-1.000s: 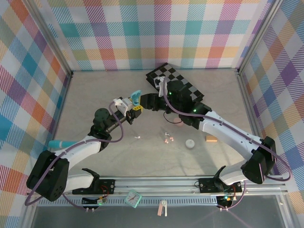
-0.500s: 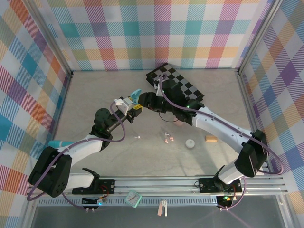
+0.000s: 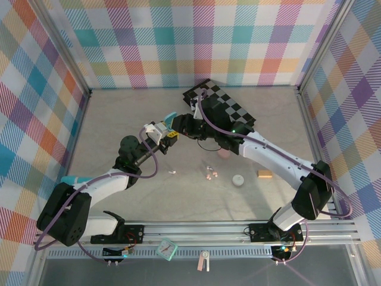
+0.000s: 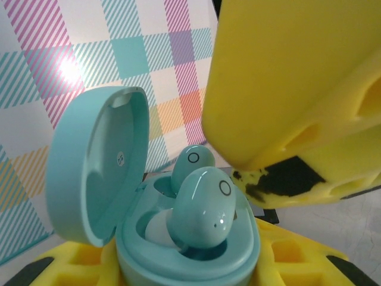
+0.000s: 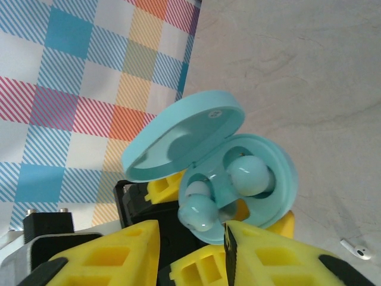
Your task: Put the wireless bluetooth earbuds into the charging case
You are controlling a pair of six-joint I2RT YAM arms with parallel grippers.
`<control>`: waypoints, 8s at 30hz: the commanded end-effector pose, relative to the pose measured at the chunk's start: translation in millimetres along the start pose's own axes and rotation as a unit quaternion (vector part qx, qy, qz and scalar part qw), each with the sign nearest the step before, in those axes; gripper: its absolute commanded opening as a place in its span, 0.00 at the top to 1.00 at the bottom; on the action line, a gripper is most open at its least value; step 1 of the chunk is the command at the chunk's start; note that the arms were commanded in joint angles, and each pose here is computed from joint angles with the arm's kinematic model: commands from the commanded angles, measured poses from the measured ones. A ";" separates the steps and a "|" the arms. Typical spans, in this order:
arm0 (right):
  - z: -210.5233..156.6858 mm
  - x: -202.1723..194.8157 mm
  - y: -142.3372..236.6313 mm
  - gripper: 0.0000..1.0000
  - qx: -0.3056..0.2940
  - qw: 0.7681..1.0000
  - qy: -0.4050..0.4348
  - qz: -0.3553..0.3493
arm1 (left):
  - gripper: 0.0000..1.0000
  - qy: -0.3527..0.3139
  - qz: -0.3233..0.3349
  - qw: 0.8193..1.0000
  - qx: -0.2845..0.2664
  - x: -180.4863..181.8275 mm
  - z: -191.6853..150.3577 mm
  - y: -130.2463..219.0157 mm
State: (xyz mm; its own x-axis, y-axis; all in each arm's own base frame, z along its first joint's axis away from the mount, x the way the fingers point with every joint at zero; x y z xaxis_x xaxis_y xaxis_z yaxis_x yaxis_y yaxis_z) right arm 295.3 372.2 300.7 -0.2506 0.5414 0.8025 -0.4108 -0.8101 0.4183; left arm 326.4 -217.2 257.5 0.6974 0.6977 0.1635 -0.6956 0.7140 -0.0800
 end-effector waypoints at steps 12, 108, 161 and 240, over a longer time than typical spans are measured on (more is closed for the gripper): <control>3.9 1.4 -13.2 0.67 0.011 1.000 0.005 -0.007 | 0.68 -0.017 -0.005 1.000 -0.026 -2.3 16.5 -1.2; -3.4 -15.8 -0.6 0.84 0.184 0.982 -0.032 -0.027 | 0.69 -0.100 -0.086 0.991 -0.033 -29.9 17.1 11.2; 4.7 -20.0 43.7 0.62 0.079 0.992 0.094 -0.031 | 0.68 -0.062 -0.078 0.995 -0.033 -18.8 21.6 10.1; 30.6 -15.7 51.4 0.13 -0.035 0.902 0.429 -0.029 | 0.69 0.069 -0.199 0.977 -0.035 -43.9 49.6 17.0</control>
State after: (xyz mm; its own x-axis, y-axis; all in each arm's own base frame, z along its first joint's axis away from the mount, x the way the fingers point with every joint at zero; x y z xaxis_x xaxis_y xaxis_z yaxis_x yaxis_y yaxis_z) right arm 290.1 313.1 309.4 -0.8192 0.5505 0.1607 -0.4385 -0.7819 0.4430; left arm 284.0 -239.0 280.6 0.9156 0.4017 0.0174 -0.3996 0.9140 -0.0701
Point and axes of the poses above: each hand's point on the last joint's axis, 136 mm out from that joint toward the fingers, its own y axis back along the fingers, its own x axis along the line the jaws close on, z = x × y, the point moved 1 cm from there along y, back along the fingers
